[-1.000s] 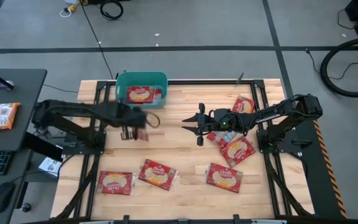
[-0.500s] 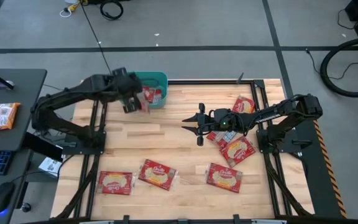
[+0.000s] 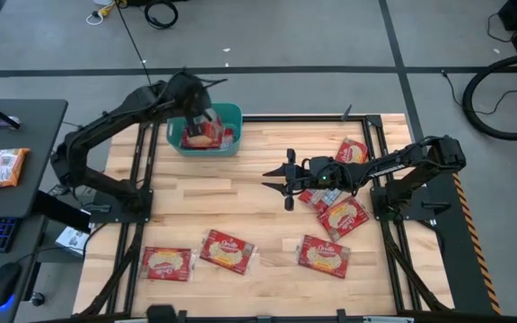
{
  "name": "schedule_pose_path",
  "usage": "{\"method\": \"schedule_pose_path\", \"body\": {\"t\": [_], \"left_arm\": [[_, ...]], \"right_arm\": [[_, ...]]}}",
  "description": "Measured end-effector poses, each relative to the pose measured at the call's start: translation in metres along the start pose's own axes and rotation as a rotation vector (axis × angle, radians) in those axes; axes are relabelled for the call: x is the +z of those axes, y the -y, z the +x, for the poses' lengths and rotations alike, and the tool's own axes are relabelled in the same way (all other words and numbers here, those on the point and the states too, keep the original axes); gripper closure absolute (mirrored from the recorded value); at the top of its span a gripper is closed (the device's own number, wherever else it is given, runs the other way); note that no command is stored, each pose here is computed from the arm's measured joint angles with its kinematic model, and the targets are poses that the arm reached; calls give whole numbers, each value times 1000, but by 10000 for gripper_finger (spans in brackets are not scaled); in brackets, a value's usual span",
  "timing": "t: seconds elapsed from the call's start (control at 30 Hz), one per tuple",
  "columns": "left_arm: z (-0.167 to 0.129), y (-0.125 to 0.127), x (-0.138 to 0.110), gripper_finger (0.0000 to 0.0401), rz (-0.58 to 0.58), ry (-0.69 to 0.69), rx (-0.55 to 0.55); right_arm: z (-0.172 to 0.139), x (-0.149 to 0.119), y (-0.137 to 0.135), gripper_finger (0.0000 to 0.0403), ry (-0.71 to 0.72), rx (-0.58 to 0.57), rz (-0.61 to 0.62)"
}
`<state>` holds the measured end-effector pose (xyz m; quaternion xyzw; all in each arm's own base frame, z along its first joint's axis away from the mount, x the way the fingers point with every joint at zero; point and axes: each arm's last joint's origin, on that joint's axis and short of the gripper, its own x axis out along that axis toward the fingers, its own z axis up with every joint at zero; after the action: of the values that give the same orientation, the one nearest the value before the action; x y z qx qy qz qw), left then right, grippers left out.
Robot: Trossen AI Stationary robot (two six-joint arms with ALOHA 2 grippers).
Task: Sort popcorn bags into baskets
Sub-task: Put the popcorn bag into the bin
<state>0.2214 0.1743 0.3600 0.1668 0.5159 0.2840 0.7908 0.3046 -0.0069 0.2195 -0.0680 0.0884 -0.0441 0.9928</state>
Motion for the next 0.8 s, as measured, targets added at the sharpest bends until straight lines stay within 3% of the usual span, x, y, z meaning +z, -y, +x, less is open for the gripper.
{"method": "schedule_pose_path", "body": {"t": [0.3,0.43,0.57,0.67,0.8], "left_arm": [[60,-5,8,401,53,-25,-50],[73,1,1,401,162,-145,-82],[77,7,-16,394,268,-304,-192],[81,10,-27,376,283,-380,-230],[80,12,-30,317,288,-429,-220]], "right_arm": [[0,0,-1,276,-4,6,-1],[0,0,-5,276,-2,17,-3],[-1,1,-8,276,0,29,-5],[-1,1,-10,276,2,34,-2],[-1,1,-11,276,1,38,8]]}}
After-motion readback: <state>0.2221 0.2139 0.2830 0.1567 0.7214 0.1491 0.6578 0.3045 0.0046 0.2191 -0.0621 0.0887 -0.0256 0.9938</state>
